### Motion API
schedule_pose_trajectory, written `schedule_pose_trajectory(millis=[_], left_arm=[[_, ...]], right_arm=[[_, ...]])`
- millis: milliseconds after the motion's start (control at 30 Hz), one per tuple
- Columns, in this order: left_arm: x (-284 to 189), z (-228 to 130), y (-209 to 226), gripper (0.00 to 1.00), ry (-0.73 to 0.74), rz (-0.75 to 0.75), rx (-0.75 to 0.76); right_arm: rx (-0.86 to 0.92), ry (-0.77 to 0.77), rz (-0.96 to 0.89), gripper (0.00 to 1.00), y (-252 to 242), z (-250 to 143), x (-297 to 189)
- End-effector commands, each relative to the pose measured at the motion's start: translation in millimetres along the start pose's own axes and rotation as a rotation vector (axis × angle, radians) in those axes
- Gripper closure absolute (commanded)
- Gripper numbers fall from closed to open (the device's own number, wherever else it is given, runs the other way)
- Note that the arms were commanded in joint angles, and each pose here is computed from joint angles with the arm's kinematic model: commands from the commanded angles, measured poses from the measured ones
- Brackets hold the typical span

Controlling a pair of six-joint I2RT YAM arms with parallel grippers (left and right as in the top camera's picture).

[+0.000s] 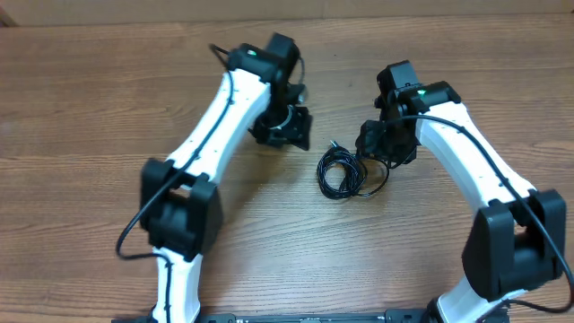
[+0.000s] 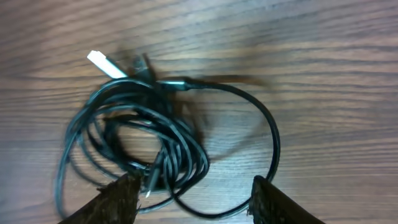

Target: Untangle cables

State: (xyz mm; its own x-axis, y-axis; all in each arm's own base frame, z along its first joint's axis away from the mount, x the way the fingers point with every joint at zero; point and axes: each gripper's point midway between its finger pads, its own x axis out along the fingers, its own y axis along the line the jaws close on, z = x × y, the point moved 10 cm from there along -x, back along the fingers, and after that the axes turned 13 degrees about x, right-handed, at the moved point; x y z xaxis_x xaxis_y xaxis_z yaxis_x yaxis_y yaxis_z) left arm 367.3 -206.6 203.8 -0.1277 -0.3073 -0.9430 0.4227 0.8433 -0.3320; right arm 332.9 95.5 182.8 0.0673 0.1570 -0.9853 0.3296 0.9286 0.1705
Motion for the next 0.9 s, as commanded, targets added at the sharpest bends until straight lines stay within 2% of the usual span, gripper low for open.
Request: schedule_pose_trajectory(millis=[0, 167, 367, 533, 667, 867], left_arm=[[30.8, 4.3, -14.3, 0.35, 0.060, -0.056, 0.047], [58.0, 7.2, -25.3, 0.32, 0.105, -0.053, 0.077], [85.2, 9.5, -21.4, 0.32, 0.158, -0.044, 0.017], [106.5, 12.3, -14.4, 0.40, 0.188, -0.041, 0.000], [116.7, 11.9, -9.1, 0.47, 0.210, -0.017, -0.007], [120.7, 12.8, -4.1, 0.54, 0.210, 0.034, -0.002]], right_arm=[[0.018, 0.019, -0.034, 0.44, -5.8, -3.9, 14.4], [0.019, 0.019, -0.035, 0.45, -9.5, -6.4, 26.5], [0.010, 0.031, 0.041, 0.48, -7.6, -10.6, 43.2], [0.008, 0.023, 0.054, 0.49, -11.2, -13.5, 56.0], [0.007, -0.005, 0.023, 0.63, -16.2, -13.8, 62.7], [0.007, -0.064, -0.050, 0.72, -24.0, -11.9, 68.5]])
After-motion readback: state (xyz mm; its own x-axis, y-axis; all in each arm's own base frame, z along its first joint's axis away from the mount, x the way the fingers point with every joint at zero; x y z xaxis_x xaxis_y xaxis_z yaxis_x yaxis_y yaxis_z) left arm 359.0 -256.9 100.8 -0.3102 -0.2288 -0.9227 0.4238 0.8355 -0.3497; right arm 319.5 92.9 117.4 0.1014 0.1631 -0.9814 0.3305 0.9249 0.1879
